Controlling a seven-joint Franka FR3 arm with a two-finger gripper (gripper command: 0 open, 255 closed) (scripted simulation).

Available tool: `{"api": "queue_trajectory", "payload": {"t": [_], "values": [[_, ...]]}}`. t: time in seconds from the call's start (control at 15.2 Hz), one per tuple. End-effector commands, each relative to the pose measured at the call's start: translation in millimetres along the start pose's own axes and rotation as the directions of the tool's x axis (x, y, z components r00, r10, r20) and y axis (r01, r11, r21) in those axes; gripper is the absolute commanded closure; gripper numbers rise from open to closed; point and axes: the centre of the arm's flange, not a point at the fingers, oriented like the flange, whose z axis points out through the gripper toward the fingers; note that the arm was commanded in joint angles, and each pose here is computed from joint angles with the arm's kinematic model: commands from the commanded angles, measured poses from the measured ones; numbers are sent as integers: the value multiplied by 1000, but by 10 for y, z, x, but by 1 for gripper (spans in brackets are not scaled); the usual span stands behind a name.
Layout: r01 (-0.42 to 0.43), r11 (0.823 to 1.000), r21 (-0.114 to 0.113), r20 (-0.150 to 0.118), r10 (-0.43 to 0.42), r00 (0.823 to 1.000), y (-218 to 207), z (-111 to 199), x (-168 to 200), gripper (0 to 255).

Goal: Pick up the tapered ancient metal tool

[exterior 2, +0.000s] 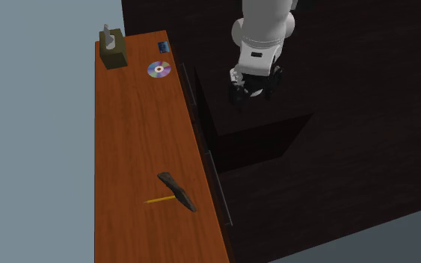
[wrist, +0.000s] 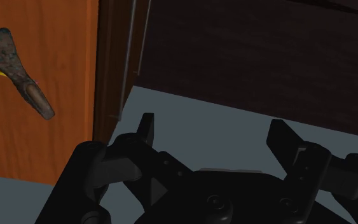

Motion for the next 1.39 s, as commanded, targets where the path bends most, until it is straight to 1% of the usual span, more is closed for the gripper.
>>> {"api": "queue_trajectory", "payload": {"t": [0.0, 1.32], "values": [[10, 1000, 4, -5, -10, 1000, 246, 110, 16, 0], [94, 994, 62, -47, -91, 995, 2574, 1475, 321, 0]]}}
